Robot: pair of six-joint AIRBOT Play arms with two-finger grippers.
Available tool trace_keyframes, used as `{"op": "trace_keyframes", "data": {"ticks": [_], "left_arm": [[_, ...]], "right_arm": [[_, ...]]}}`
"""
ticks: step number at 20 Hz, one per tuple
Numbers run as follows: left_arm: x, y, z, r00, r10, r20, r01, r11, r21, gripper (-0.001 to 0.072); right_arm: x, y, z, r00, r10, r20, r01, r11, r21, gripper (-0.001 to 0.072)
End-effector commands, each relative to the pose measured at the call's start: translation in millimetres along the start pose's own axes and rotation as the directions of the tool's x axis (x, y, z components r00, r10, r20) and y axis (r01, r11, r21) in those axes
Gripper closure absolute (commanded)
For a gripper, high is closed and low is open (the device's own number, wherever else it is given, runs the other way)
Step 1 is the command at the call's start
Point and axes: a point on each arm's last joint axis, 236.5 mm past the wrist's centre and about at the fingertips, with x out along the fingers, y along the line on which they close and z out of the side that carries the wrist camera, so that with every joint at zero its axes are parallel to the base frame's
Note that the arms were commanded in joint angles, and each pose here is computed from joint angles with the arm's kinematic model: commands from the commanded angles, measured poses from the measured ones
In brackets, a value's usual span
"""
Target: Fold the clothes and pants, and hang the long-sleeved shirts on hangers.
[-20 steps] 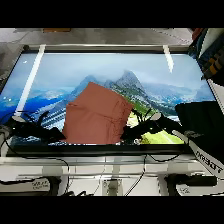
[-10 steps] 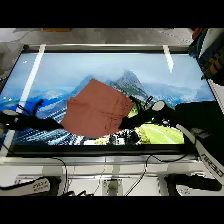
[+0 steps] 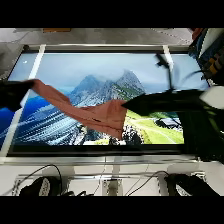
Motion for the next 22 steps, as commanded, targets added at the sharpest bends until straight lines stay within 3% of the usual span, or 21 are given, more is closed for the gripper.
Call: {"op": "trace_keyframes", "data": {"ticks": [1,4,7,9,11,14,17,20,22], "left_arm": [[-71.4,-60.2,70.2,0.948,0.092,0.304,-0.151,0.972,0.178,0.0700],[-93.3,-74.4,67.6,0.934,0.147,0.326,-0.212,0.962,0.172,0.0700],[-74.0,-41.4,30.8,0.955,0.212,0.208,-0.213,0.977,-0.017,0.0700],[-36.0,-24.6,-14.7,0.987,0.125,0.106,-0.101,0.973,-0.207,0.0701],[6.0,-0.7,-76.8,0.999,0.041,0.004,-0.036,0.917,-0.396,0.0701],[69.2,35.5,-171.5,0.991,0.013,-0.135,-0.088,0.821,-0.564,0.0700],[129.5,41.8,-192.4,0.989,0.005,-0.147,-0.091,0.807,-0.584,0.0700],[178.3,15.8,-184.9,0.984,-0.086,-0.155,-0.008,0.854,-0.520,0.0700],[190.3,5.1,-188.3,0.973,-0.130,-0.190,0.020,0.869,-0.494,0.0700]], "right_arm": [[-64.9,76.3,15.7,0.985,0.043,0.167,-0.038,0.999,-0.032,0.0692],[-96.7,97.8,20.8,0.960,0.022,0.278,-0.004,0.998,-0.063,0.0692],[-91.6,48.3,26.4,0.946,-0.149,0.287,0.151,0.988,0.015,0.0693],[-59.4,-8.8,16.2,0.947,-0.242,0.212,0.219,0.967,0.128,0.0693],[-9.4,-76.5,-15.3,0.952,-0.296,0.077,0.266,0.927,0.265,0.0693],[45.9,-168.7,-47.6,0.924,-0.383,-0.016,0.356,0.841,0.408,0.0692],[71.3,-238.8,-34.4,0.868,-0.492,0.060,0.412,0.783,0.466,0.0692],[68.7,-266.0,-24.6,0.831,-0.545,0.110,0.433,0.759,0.486,0.0693],[61.9,-270.3,-39.6,0.844,-0.535,0.034,0.451,0.742,0.495,0.0692]]}}
